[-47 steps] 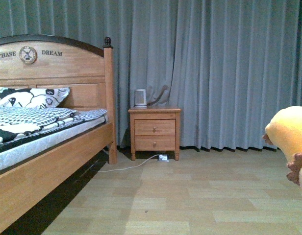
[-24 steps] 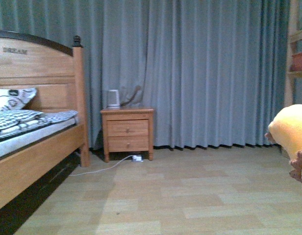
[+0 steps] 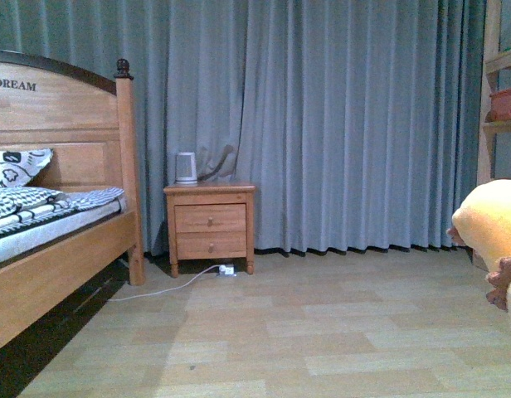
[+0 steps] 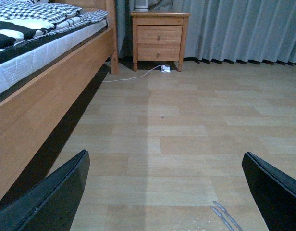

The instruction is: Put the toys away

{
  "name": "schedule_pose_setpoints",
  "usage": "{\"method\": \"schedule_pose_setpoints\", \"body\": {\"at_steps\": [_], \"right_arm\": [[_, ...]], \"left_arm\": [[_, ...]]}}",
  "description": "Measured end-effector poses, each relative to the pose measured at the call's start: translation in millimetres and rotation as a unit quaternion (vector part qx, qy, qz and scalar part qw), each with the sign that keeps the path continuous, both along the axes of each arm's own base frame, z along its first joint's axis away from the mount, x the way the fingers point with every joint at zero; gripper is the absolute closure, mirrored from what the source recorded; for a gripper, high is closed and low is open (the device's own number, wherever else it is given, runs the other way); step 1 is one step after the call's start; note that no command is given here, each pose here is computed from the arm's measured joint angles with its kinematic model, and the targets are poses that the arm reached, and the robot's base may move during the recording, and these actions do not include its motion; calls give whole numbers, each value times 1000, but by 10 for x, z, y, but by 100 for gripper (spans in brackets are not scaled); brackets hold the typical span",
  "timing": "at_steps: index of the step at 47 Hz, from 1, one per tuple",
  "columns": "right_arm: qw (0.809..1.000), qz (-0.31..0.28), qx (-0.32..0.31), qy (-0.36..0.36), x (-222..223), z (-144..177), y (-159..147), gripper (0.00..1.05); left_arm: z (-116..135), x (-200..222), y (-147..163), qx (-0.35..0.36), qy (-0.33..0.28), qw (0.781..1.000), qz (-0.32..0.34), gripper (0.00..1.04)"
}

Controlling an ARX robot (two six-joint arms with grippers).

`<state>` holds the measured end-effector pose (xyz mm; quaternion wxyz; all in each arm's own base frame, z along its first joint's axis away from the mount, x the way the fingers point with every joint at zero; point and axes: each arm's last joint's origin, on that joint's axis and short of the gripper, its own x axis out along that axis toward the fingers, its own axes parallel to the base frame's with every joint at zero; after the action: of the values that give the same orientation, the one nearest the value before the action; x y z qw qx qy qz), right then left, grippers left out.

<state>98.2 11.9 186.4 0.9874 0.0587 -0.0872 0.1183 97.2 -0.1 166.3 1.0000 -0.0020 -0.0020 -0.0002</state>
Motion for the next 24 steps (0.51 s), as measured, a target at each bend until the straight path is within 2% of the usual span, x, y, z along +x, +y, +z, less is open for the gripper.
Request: {"method": "schedule_pose_setpoints", "body": {"at_steps": [24], "right_arm": [[1000, 0, 0, 0, 0, 0, 0, 95]], "left_arm": [[0, 0, 0, 0, 0, 1000, 0, 6]]}}
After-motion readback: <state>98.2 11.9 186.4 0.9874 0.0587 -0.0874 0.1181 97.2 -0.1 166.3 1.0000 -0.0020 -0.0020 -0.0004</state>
